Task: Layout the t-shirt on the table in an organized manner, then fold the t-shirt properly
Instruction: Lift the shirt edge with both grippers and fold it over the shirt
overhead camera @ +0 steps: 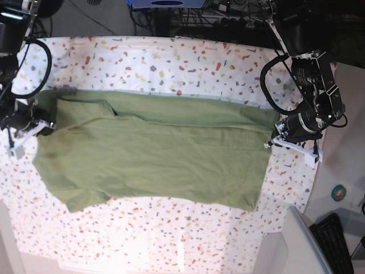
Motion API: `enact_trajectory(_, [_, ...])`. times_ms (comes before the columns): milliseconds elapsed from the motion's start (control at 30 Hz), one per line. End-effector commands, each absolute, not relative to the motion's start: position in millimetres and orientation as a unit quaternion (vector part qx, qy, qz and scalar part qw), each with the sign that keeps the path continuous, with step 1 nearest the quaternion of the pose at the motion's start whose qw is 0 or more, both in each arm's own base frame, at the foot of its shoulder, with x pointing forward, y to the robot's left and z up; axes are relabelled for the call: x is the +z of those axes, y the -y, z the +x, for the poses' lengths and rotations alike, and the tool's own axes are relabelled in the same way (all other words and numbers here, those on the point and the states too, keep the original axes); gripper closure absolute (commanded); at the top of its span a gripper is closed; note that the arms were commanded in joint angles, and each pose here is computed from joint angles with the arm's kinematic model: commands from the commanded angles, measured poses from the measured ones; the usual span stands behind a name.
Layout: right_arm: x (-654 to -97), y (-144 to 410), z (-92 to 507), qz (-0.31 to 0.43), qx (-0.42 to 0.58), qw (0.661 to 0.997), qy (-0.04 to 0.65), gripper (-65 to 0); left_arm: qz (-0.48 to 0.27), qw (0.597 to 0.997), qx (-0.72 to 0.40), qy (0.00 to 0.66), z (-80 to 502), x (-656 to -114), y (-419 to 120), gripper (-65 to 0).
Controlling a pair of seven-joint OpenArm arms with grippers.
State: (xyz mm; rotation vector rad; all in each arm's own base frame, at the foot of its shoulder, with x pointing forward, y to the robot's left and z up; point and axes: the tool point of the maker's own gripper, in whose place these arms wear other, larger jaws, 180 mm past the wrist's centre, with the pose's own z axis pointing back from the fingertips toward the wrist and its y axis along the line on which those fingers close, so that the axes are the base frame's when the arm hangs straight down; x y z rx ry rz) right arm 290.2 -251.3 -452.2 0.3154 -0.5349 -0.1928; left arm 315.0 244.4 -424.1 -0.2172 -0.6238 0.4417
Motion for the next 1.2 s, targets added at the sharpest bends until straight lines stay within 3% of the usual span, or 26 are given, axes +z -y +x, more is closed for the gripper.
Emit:
enact_trajectory(0, [-436.7,260.3,304.9,0.151,-0.094,0.94,0.292,0.0,-0.103,0.916,0.211,0.326,325.7,-411.5,-249.4,0.0])
enact_trajectory(367, [-431.6,262.0,311.9,0.149,-0.099,0.931,0.317,0.0,-0.096,0.906,0.216,0.351,331.4,-410.0,-255.3,0.0])
enact_trajectory(1167, [-429.3,271.8,319.4,0.135,-0.134,0.919,0.346,0.0,-0.109,0.911,0.215,0.333,337.5,-431.9,-242.6,0.0])
